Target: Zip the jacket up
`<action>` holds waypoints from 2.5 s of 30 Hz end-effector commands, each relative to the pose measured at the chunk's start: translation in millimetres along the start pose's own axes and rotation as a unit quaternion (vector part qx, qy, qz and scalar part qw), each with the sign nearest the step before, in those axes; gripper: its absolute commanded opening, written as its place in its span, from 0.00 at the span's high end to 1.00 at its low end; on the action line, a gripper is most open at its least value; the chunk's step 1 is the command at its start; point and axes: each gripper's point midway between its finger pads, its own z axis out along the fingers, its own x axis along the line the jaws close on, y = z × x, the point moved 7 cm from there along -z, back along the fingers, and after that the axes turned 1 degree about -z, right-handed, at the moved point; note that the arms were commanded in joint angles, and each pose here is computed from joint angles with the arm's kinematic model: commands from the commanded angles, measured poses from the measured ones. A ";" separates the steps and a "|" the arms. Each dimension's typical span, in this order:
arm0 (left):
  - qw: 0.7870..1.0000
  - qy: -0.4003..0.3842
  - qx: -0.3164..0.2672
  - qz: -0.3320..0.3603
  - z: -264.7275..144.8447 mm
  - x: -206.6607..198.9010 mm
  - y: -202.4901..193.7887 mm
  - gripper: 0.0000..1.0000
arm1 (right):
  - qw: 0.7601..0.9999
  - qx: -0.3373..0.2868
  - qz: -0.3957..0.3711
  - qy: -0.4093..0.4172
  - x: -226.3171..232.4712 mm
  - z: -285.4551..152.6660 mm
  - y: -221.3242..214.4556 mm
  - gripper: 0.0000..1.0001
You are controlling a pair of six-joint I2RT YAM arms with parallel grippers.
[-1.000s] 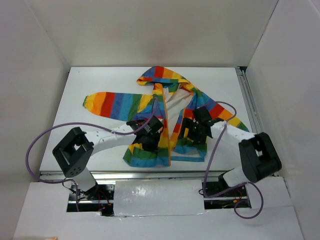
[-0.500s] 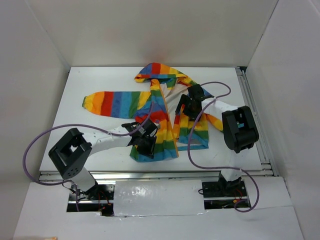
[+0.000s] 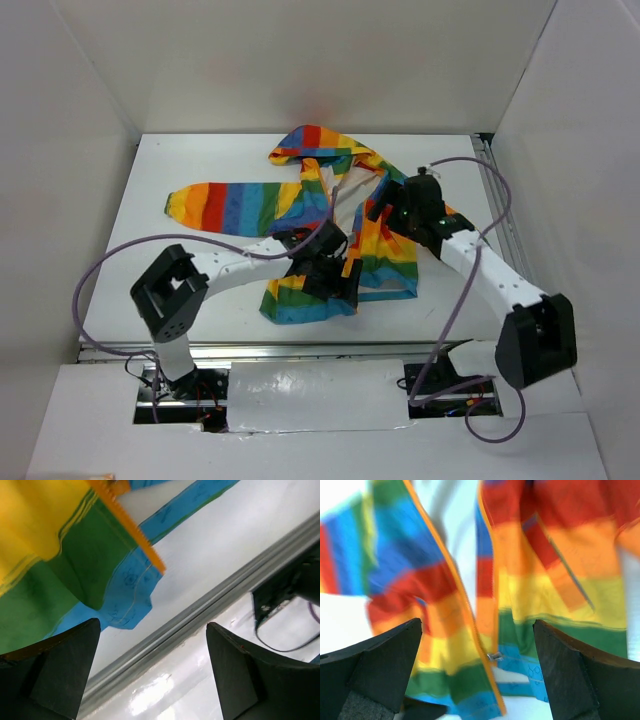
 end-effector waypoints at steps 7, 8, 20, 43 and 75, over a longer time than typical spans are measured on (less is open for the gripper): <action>0.978 0.167 0.057 -0.111 41.3 5.7 1.0 0.01 | 0.993 -0.104 0.053 -0.004 -25.9 -47.9 18.3 0.00; 0.974 0.179 0.059 -0.122 41.7 7.4 0.1 0.01 | 0.992 -0.110 0.056 -0.006 -27.4 -50.2 19.3 0.00; 0.960 0.216 0.051 -0.170 28.0 9.7 -10.6 0.01 | 0.989 -0.134 0.060 -0.007 -33.8 -61.6 21.4 0.00; 0.943 0.266 0.086 -0.179 75.0 14.6 -19.2 0.01 | 0.987 -0.139 0.068 -0.034 -45.2 -58.8 16.1 0.00; 0.927 0.328 0.014 -0.184 48.5 39.0 -20.7 1.00 | 0.997 -0.076 -0.019 0.007 -28.5 -48.9 -6.8 0.00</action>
